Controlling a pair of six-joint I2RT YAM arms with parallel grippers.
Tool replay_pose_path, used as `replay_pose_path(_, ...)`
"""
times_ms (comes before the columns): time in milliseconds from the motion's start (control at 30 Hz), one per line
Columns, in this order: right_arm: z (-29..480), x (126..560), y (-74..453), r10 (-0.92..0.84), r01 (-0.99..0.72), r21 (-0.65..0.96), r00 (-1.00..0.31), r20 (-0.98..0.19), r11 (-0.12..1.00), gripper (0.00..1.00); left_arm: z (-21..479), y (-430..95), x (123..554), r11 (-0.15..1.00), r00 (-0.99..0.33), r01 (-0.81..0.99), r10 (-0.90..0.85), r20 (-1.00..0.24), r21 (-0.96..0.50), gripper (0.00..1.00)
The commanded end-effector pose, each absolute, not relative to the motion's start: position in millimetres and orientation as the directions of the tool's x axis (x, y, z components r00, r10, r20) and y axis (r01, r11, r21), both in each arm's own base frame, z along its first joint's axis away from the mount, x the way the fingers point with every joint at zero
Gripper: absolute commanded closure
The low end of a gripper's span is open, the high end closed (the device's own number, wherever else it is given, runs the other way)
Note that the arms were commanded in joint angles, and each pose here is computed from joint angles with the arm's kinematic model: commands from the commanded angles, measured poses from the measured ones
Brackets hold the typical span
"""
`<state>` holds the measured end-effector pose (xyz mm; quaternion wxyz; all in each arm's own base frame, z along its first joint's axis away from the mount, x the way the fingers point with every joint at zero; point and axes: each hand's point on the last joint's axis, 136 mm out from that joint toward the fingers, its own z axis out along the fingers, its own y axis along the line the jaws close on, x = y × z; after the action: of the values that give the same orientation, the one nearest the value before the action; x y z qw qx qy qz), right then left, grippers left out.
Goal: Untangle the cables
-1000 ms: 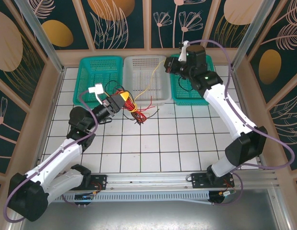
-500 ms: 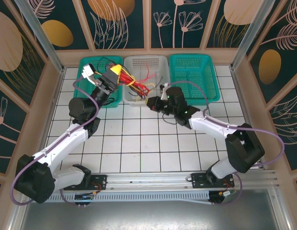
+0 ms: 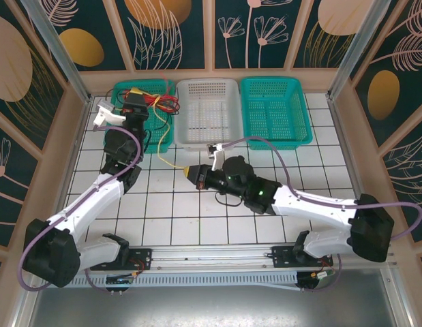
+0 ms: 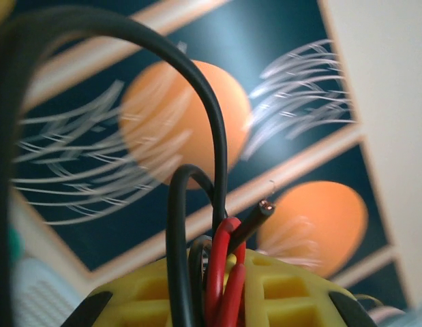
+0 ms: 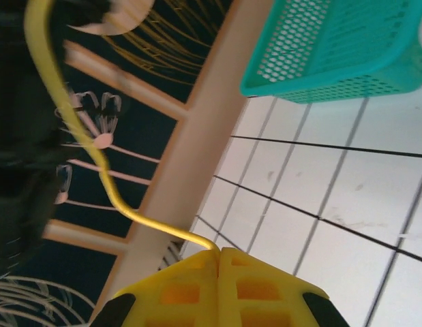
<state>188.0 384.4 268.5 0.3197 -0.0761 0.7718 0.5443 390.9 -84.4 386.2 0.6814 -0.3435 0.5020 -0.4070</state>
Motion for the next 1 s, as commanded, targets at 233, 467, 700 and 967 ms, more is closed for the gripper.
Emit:
replay_pose_path(233, 445.5, 202.1, 323.6, 0.421, -0.645, 0.627, -0.469, -0.776, 0.438, 1.00, 337.8, -67.5, 391.2, 0.560, 0.165, 0.061, -0.822, -0.545, -0.826, 1.00)
replay_pose_path(467, 521.2, 266.7, 254.2, 0.496, -0.587, 0.560, -0.288, -0.819, 0.585, 1.00, 316.1, -90.7, 383.2, 0.617, 0.020, 0.110, -0.785, -0.619, -0.779, 1.00)
replay_pose_path(700, 546.5, 341.7, 202.0, 0.487, -0.467, 0.539, -0.239, -0.840, 0.701, 1.00, 317.1, -138.7, 347.3, 0.571, -0.200, 0.355, -0.727, -0.657, -0.740, 1.00)
replay_pose_path(967, 490.4, 400.7, 161.7, 0.472, -0.302, 0.551, -0.296, -0.830, 0.778, 1.00, 362.0, -196.5, 264.9, 0.236, -0.451, 0.692, -0.596, -0.665, -0.682, 1.00)
